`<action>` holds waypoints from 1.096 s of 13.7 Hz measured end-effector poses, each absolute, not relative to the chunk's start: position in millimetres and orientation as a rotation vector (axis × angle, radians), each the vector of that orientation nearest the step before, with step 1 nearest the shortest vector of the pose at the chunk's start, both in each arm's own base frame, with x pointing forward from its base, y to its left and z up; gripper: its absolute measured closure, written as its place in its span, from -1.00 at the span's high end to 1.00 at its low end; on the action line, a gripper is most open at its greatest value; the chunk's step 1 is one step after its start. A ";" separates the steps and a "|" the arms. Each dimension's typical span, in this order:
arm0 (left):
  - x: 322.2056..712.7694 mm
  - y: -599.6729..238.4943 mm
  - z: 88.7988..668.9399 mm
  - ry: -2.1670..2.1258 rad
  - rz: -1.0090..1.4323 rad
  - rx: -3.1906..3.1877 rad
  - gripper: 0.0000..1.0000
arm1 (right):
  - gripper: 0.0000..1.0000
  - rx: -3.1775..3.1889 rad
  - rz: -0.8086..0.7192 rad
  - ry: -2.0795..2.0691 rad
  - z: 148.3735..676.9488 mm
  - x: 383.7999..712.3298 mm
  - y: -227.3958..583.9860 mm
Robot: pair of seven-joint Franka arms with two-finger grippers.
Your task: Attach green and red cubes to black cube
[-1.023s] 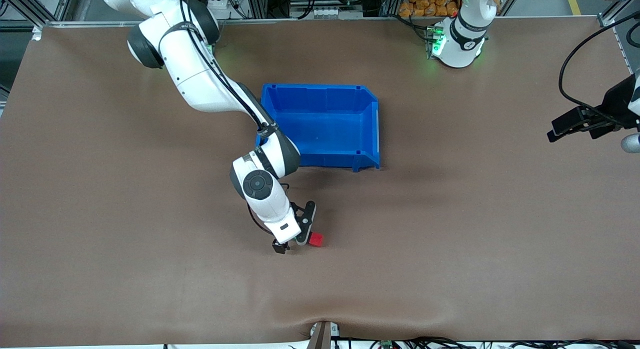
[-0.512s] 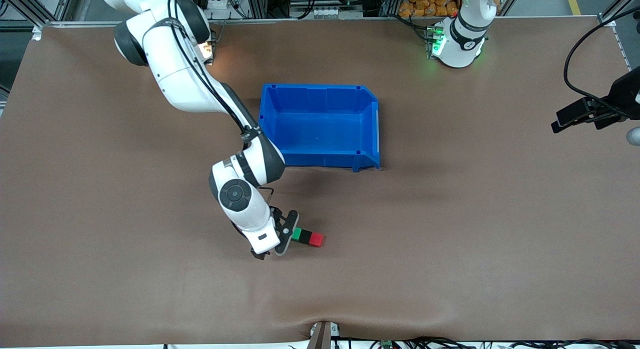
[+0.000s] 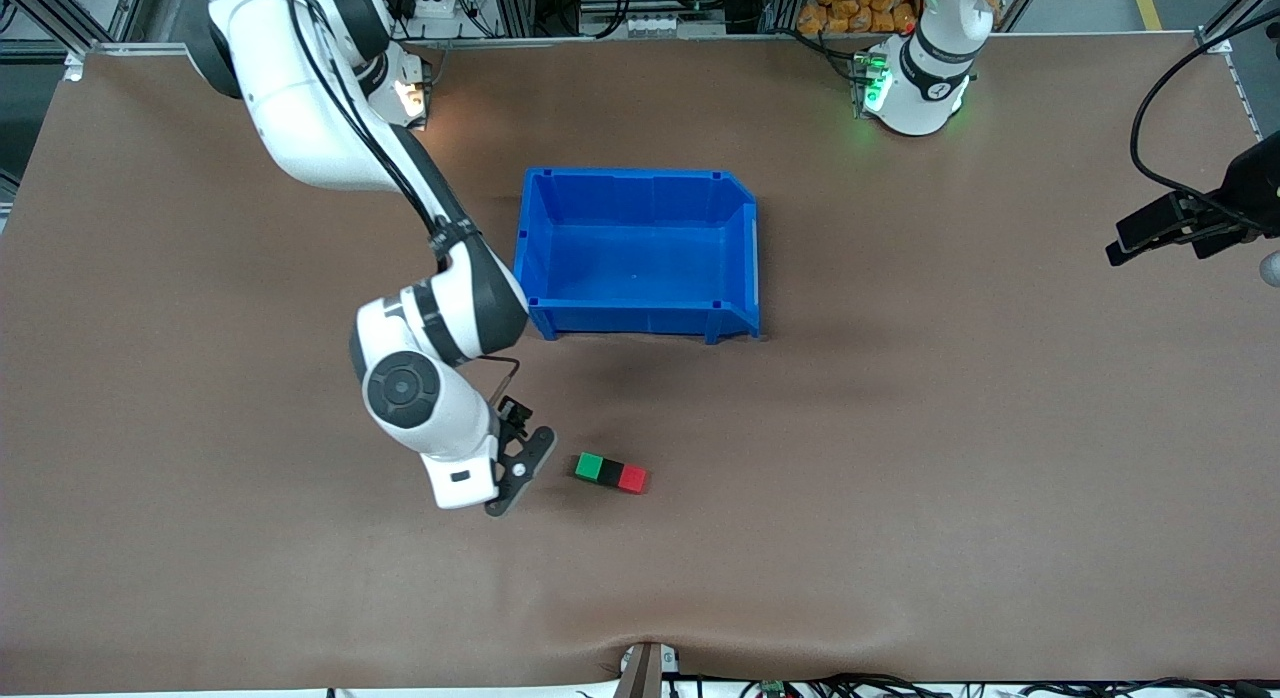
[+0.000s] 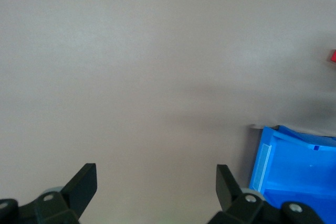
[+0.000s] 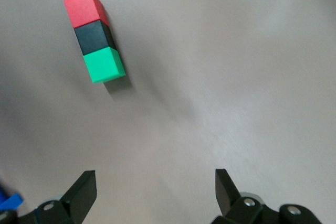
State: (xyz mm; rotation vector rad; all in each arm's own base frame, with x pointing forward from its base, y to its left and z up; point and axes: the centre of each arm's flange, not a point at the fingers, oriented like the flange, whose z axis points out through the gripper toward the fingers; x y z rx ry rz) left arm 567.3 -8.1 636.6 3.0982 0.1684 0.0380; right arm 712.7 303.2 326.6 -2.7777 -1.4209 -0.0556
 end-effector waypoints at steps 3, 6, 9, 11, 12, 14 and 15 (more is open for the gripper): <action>567.8 -7.7 645.8 0.177 0.077 3.095 1.00 | 1.00 -2.824 -0.002 -1.314 373.4 718.9 251.0; 567.4 -7.9 652.1 0.176 0.094 3.094 1.00 | 1.00 -2.860 -0.044 -1.148 433.8 720.8 175.4; 567.2 -10.2 652.3 0.169 0.092 3.094 1.00 | 1.00 -2.884 -0.083 -1.003 479.3 704.3 108.6; 567.0 -10.3 652.3 0.169 0.091 3.095 1.00 | 1.00 -2.903 -0.113 -0.940 509.0 685.7 79.4; 567.0 -10.1 652.2 0.169 0.090 3.095 1.00 | 1.00 -2.917 -0.132 -0.897 525.2 676.2 69.9; 565.9 -10.1 651.1 0.169 0.072 3.096 1.00 | 1.00 -2.953 -0.140 -0.780 560.7 652.3 50.0; 565.1 -10.0 650.4 0.169 0.060 3.097 1.00 | 1.00 -2.967 -0.134 -0.725 574.7 641.2 40.2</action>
